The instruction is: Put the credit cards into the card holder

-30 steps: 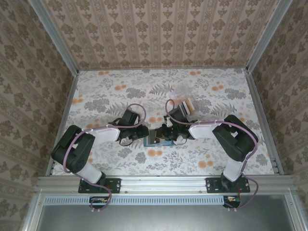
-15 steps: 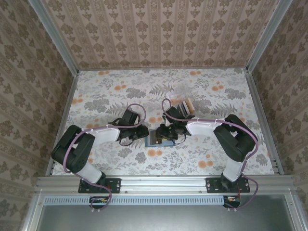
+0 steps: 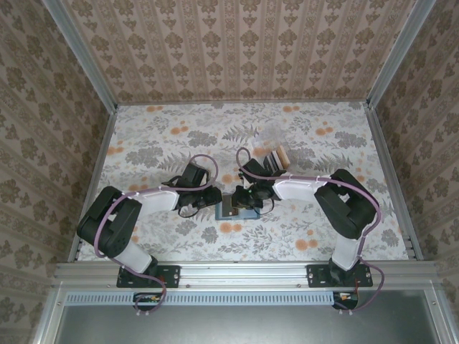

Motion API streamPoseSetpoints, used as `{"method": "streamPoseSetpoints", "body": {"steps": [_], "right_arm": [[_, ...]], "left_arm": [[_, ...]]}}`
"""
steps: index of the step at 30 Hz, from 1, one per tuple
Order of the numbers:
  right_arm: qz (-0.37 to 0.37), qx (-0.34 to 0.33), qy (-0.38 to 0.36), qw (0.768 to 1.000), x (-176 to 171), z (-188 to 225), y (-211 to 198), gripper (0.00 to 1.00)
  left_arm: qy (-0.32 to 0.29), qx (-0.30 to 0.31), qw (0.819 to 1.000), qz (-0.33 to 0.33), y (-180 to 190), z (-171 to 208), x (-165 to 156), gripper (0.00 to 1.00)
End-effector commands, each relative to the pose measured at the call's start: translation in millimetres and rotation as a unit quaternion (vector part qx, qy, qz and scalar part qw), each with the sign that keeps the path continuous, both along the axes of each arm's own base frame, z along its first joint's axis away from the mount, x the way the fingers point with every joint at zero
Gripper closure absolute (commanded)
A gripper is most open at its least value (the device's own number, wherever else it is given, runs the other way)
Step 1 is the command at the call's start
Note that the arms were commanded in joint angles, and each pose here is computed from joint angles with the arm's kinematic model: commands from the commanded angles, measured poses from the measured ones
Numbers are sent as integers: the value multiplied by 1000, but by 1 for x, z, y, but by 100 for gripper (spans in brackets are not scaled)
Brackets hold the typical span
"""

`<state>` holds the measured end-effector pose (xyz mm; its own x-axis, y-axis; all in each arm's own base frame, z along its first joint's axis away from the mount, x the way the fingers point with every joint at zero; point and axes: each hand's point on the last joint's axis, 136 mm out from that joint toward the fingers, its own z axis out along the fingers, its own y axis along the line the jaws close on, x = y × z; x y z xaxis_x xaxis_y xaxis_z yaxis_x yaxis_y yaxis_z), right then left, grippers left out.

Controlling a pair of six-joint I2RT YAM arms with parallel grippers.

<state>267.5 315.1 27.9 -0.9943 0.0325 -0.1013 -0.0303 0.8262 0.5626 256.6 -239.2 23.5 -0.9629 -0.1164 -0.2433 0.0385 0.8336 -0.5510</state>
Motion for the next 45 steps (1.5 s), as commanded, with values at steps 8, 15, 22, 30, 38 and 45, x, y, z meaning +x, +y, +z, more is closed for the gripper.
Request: {"method": "streamPoseSetpoints", "body": {"steps": [8, 15, 22, 30, 38, 45], "right_arm": [[-4, 1, -11, 1000, 4, 11, 6, 87], [-24, -12, -11, 1000, 7, 10, -3, 91], [-26, 4, -13, 1000, 8, 17, -2, 88], [-13, 34, -10, 999, 9, 26, 11, 87], [-18, 36, -9, 999, 10, 27, 10, 90], [-25, 37, -13, 999, 13, 32, 8, 91]], "left_arm": [[24, 6, 1000, -11, 0, -11, -13, 72], [25, 9, 1000, -11, 0, -12, -13, 72], [26, 9, 1000, -10, 0, -12, -13, 73], [26, 10, 1000, -11, 0, -12, -13, 73], [27, 11, 1000, -10, 1, -13, -14, 73], [26, 11, 1000, -10, 1, -11, -13, 73]]}}
